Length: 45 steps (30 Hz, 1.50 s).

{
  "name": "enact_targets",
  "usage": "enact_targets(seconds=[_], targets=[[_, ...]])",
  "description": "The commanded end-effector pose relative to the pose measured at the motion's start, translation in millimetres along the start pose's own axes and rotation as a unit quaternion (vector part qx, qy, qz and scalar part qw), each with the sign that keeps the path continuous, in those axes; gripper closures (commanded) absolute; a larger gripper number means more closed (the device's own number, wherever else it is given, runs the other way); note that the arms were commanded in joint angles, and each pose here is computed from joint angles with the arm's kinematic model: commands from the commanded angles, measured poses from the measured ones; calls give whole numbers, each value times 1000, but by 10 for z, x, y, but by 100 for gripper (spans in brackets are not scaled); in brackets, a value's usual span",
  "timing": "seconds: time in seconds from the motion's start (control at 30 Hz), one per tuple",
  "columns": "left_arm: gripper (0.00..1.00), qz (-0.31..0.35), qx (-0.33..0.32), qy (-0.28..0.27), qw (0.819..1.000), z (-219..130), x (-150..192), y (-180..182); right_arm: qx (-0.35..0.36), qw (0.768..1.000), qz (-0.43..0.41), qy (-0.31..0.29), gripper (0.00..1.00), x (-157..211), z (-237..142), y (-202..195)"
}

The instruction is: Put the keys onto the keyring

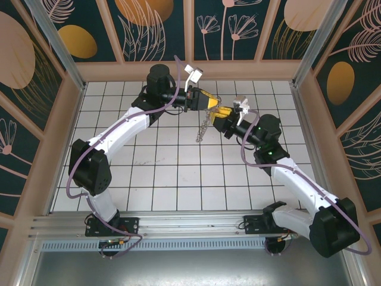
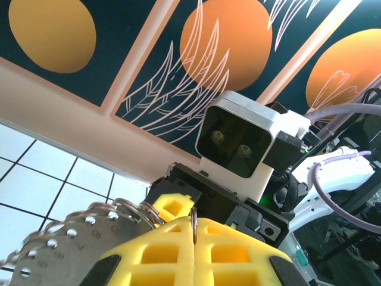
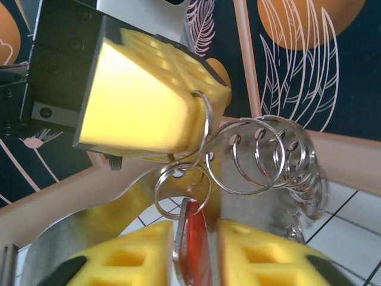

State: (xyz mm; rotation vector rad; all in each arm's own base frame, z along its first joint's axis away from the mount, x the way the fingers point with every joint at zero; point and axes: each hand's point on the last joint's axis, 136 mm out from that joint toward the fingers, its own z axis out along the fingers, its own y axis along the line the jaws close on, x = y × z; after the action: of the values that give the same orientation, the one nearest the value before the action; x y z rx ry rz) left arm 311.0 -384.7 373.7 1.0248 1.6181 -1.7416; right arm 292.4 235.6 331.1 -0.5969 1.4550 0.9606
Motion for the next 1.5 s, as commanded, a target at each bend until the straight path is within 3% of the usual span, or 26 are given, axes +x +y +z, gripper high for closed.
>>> enact_targets(seconds=[0.0,0.07,0.6,0.93,1.47], targets=[[100,28,16,2,999,36,-67,-105,-13,999,-23,-30,91,-251,-6,111],[100,30,14,3,999,35,-62,-100,-9,999,-23,-25,100,-242,-25,112],[100,41,-12,20,999,21,14,-24,53,998,-15,32,100,-157,-232,21],[100,50,-37,27,998,10,49,56,74,997,-13,34,100,-187,-374,-14],[100,55,-55,32,996,-7,99,113,58,997,-6,54,100,-305,-194,-42]])
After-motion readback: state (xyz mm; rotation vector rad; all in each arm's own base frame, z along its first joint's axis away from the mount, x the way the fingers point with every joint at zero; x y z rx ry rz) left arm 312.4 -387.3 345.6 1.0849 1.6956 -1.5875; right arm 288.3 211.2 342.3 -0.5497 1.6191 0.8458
